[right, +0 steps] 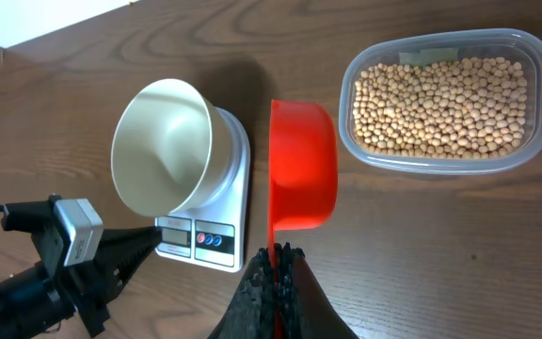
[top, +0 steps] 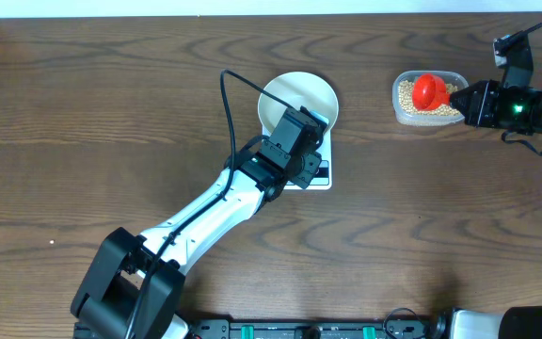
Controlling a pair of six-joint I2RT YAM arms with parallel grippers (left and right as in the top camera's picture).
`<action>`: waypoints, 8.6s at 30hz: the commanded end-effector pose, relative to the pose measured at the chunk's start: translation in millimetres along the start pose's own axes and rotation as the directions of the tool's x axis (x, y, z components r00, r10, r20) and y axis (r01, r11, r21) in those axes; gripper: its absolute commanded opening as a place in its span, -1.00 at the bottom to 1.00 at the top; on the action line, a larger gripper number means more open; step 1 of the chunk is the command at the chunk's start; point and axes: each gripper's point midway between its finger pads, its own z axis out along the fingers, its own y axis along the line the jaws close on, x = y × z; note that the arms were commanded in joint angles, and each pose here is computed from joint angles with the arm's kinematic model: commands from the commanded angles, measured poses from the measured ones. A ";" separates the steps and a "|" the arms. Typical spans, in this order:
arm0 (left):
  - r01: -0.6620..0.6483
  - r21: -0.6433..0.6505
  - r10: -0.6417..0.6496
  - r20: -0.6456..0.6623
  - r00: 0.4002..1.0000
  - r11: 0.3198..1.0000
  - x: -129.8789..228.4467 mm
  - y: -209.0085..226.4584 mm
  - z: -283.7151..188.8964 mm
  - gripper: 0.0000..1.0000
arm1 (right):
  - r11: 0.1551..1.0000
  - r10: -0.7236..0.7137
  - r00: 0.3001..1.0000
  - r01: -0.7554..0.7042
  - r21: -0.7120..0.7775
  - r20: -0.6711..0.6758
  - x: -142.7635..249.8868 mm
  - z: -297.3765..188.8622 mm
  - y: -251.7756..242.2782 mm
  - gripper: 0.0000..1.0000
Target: Scoop item into bowl and weigh 50g on scale
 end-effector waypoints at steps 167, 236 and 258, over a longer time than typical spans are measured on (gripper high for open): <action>0.016 -0.029 -0.017 -0.051 0.999 0.999 23.3 54.6 -132.8 0.93 | 0.973 -0.085 0.994 0.066 0.223 0.076 -22.4 -5.8 -37.5 -0.97; 0.013 -0.031 -0.014 -0.022 1.000 0.999 16.1 55.3 -132.3 0.94 | 0.957 -0.033 0.998 0.016 0.288 0.054 -16.3 -4.6 -51.5 -0.97; 0.013 -0.031 -0.014 -0.022 1.000 0.999 16.1 55.3 -132.5 0.94 | 0.864 -0.103 0.975 0.186 0.468 -0.199 -28.5 69.6 -109.4 -0.98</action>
